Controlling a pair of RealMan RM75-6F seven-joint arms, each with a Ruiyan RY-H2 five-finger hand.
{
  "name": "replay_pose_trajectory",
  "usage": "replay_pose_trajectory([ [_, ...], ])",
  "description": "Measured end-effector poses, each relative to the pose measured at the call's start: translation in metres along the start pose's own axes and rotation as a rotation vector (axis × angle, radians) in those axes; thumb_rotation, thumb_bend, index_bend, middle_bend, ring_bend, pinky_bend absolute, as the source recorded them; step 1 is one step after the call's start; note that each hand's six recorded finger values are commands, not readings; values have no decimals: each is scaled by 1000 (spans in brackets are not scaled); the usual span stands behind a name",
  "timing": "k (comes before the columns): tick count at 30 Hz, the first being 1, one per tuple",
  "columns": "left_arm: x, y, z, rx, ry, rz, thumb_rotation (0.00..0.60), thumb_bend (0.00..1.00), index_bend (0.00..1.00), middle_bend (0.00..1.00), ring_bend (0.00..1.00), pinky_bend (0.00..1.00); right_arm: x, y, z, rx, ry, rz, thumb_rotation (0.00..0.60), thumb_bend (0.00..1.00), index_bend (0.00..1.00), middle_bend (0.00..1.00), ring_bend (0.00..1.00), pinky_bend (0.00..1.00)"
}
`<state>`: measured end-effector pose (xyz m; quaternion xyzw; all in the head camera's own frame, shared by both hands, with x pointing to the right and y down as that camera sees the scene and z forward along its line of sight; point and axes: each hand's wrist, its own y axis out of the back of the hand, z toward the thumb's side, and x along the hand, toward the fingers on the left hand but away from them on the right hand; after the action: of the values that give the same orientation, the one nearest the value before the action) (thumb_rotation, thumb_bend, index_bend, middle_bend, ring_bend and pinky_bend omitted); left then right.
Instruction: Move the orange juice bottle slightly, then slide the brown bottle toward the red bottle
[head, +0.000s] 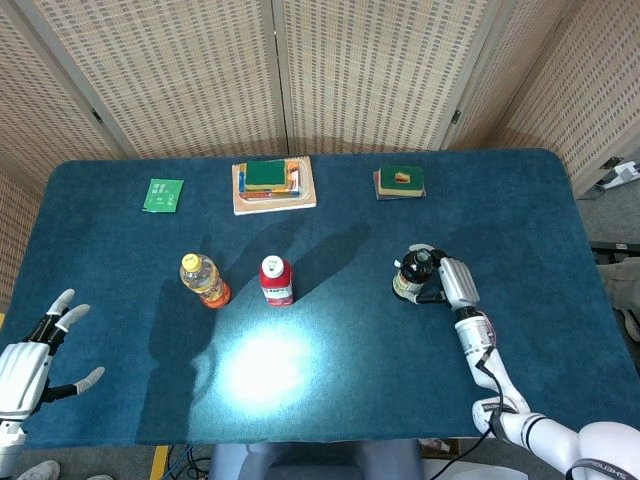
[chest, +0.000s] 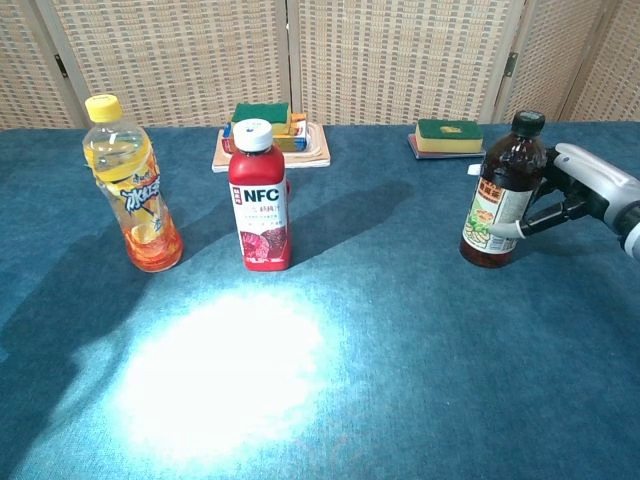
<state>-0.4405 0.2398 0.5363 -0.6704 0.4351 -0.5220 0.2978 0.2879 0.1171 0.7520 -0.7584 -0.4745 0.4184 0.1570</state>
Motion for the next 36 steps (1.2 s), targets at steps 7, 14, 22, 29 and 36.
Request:
replay_pose_trajectory([
  [7,1,-2,-1,8,2,-8,600,143,163,23,131,374,-4,3,11,-37,36,-40,600,211,528,570,491,586],
  [14,1,-3,-2,30,5,-4,600,144,163,23,131,373,-8,-4,35,-47,83,-9,600,213,534,575,497,588],
  [22,1,1,-6,38,17,13,600,143,163,23,131,373,-18,-27,71,-12,146,48,600,212,534,575,497,588],
  [29,2,5,-8,35,20,28,600,144,164,28,131,374,-22,-45,85,-30,168,78,600,212,534,575,497,588],
  [36,2,9,-11,29,32,41,600,143,164,29,131,373,-27,-63,89,-48,173,97,600,212,534,575,497,588],
])
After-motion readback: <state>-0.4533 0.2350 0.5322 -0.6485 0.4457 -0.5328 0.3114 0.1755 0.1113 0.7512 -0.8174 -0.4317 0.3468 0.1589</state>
